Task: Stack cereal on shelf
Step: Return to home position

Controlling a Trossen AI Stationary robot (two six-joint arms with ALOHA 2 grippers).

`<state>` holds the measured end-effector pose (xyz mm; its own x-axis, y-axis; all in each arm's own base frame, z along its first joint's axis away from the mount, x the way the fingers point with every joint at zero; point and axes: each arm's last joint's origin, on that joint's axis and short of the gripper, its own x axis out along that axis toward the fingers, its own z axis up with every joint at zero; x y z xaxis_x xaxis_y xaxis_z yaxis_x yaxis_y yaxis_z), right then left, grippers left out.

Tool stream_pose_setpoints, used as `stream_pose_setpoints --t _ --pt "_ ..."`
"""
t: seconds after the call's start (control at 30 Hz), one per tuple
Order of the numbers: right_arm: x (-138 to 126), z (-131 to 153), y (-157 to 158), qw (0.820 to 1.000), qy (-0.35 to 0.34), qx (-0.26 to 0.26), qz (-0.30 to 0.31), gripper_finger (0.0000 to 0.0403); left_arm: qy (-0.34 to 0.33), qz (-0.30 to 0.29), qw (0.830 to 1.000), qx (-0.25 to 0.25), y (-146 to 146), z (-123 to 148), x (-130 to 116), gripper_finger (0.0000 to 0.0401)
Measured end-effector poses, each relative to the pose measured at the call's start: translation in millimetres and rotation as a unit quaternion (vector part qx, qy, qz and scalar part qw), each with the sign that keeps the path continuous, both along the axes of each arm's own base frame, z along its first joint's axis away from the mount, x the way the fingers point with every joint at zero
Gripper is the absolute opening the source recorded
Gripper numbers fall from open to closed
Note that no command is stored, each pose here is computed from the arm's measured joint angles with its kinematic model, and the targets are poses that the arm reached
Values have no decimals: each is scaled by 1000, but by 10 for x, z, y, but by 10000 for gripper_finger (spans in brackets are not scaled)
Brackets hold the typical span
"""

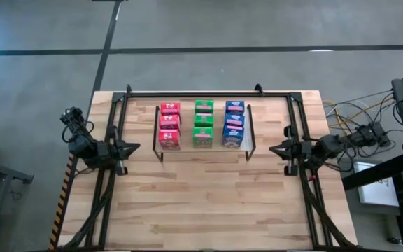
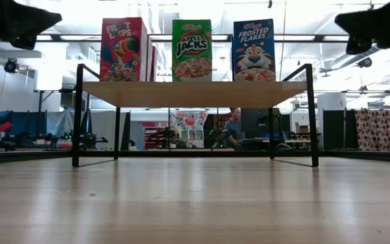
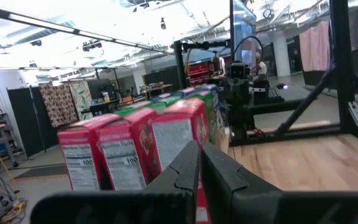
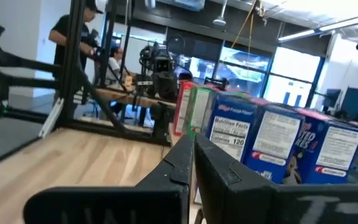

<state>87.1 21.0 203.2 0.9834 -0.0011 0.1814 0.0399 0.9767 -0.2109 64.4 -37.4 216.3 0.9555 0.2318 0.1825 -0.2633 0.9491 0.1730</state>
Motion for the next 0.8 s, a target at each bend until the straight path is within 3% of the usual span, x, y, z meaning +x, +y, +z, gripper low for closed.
stream_pose_setpoints --t 0.17,0.3,0.57,0.8 --pt "43 -189 15 1000 2 -26 -5 9 13 -3 1000 5 -41 -167 35 0" --pt "49 -193 18 1000 5 -13 -2 9 28 -10 1000 -9 -69 -282 58 0" --pt "55 -208 18 1000 13 -8 -3 9 29 -11 999 -19 -71 -295 61 0" --pt "56 -215 17 999 17 -37 -10 9 16 -13 998 -66 -62 -264 55 0"
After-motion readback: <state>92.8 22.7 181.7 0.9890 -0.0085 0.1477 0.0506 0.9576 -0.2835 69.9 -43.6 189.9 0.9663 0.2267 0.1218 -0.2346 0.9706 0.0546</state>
